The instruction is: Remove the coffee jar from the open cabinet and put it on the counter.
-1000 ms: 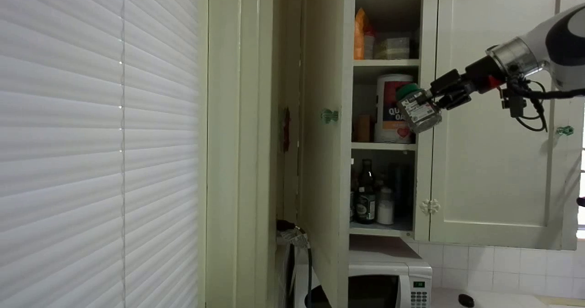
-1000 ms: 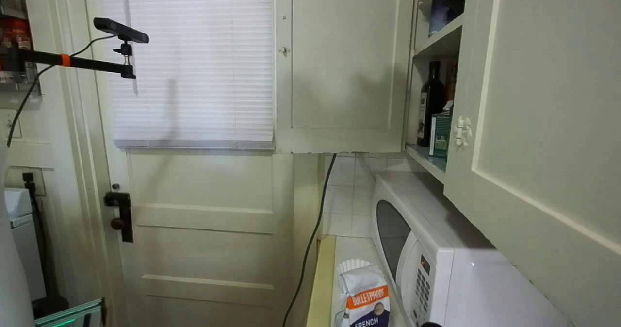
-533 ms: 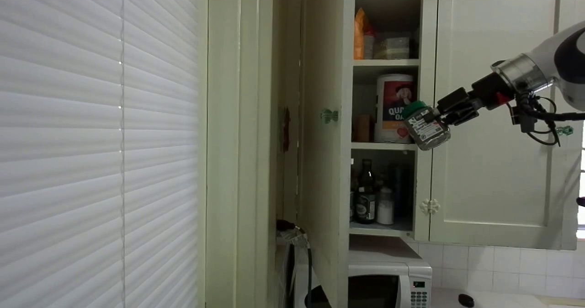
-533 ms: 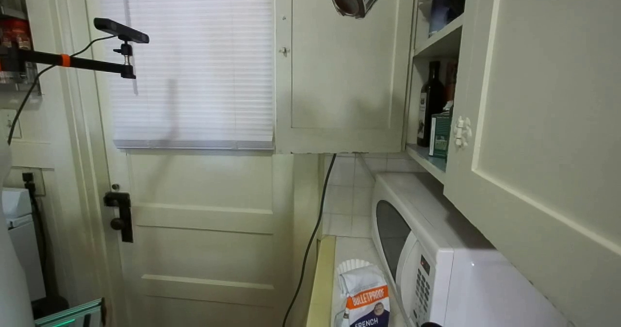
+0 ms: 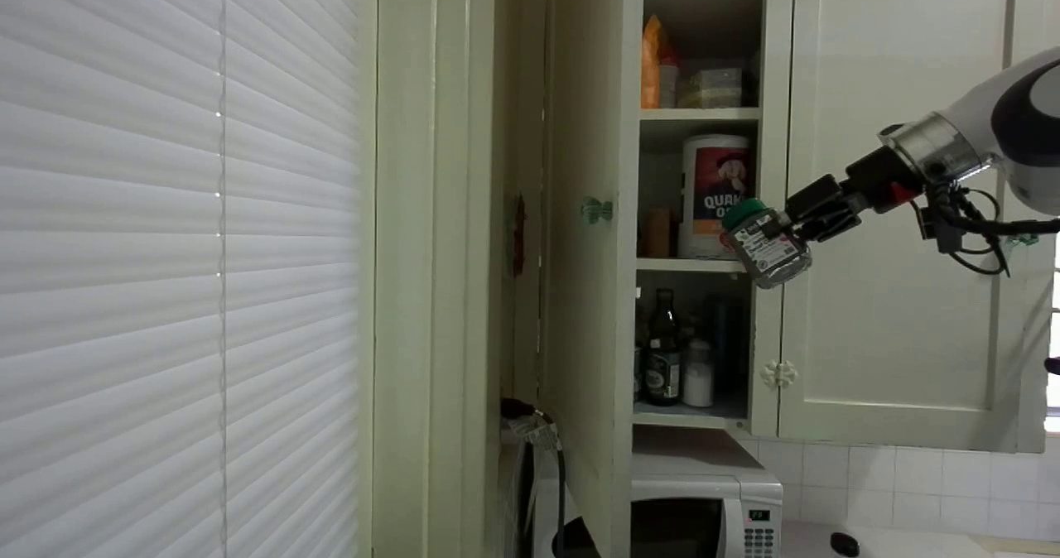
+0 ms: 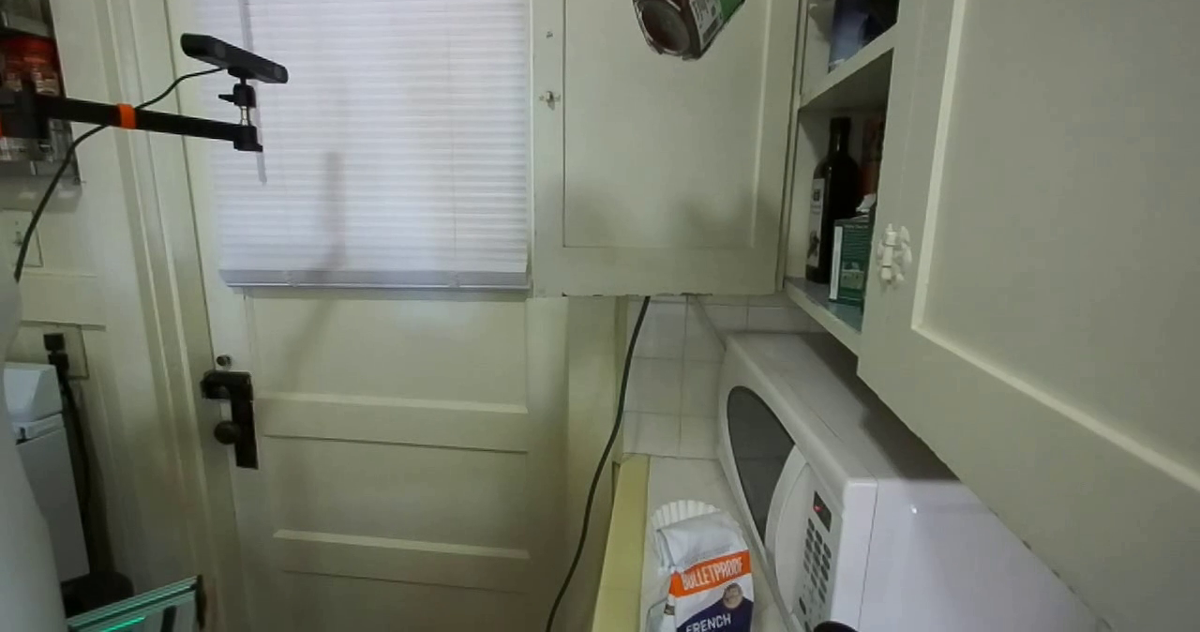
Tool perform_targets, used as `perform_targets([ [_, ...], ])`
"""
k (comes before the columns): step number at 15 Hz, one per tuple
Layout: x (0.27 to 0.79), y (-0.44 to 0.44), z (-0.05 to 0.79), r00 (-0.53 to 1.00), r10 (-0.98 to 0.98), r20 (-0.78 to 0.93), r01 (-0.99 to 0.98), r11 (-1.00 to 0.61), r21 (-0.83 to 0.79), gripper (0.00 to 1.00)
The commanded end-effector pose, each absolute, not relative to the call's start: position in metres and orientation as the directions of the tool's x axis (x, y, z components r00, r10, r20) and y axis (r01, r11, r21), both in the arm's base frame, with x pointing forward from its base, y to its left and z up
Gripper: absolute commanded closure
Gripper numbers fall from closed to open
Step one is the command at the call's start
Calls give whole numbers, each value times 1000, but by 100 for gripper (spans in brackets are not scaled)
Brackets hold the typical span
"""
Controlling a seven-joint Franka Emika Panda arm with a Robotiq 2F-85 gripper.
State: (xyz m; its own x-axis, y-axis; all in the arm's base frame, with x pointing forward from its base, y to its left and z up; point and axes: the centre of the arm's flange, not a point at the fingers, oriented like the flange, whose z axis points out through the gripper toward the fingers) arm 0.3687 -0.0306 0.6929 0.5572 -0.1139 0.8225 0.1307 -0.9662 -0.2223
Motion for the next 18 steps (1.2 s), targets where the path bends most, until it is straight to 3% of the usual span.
perform_targets([
  [1, 381, -10, 641, 633, -116, 765, 145, -953, -264, 52],
  [11, 395, 33, 488, 777, -84, 624, 112, -957, -268, 52],
  [12, 393, 20, 508, 789, -61, 611, 115, -963, -245, 52],
  [13, 393, 23, 498, 797, -55, 601, 116, -964, -241, 27],
  [17, 396, 21, 499, 797, -58, 601, 111, -964, -240, 27],
  [18, 396, 21, 500, 796, -58, 602, 111, -964, -240, 52],
])
